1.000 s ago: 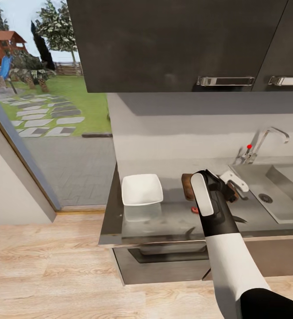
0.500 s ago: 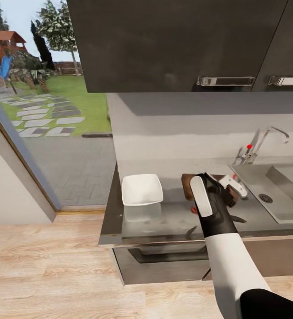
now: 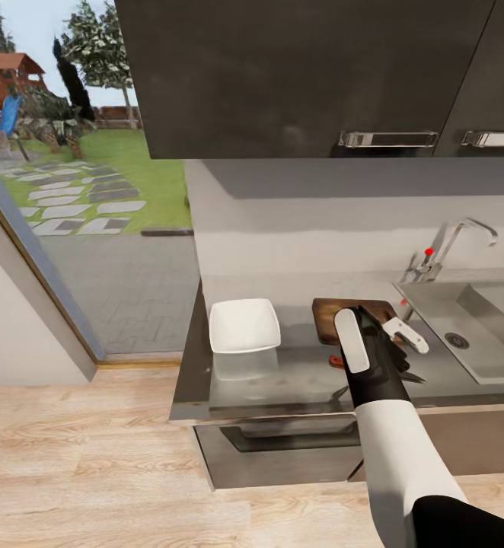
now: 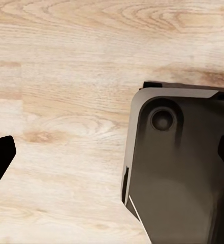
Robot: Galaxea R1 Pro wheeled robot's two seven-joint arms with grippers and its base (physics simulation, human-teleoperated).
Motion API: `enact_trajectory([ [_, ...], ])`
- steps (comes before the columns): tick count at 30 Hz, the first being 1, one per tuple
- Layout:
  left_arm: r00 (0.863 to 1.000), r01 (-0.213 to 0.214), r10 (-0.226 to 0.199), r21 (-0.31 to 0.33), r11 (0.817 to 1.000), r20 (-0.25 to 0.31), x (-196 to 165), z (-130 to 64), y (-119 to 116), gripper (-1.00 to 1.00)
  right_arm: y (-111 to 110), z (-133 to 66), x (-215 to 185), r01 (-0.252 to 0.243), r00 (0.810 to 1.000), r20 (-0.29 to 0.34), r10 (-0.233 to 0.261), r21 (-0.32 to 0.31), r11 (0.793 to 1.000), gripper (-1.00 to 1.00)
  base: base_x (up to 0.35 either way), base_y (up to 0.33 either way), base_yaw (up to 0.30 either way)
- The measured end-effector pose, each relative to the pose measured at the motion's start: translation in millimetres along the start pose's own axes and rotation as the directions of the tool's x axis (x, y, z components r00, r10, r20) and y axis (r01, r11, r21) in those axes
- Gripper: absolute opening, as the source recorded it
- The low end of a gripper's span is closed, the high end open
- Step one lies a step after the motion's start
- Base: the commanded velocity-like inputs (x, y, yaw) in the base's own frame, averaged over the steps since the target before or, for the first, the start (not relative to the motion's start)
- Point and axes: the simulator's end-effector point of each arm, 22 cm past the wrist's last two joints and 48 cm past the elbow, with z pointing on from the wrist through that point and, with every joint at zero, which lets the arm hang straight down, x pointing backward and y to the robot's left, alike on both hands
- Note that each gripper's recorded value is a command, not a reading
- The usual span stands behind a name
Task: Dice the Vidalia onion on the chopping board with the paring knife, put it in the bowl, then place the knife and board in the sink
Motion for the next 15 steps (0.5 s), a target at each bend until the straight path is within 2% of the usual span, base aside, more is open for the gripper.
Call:
enact_trajectory([
  [8,1.000,-0.002,0.002,-0.001,1.000,-0.009,3.2,0.0,0.2,1.00,0.0,4.5,5.6,0.011,1.000,-0.006,-0.011,0.008,1.000,1.00,0.000,0.000,0.000],
  [15,1.000,-0.003,0.003,-0.001,1.000,-0.019,7.0,-0.1,0.5,1.00,-0.5,14.6,21.4,0.048,0.999,-0.026,-0.048,0.024,0.999,1.00,0.000,0.028,0.000],
])
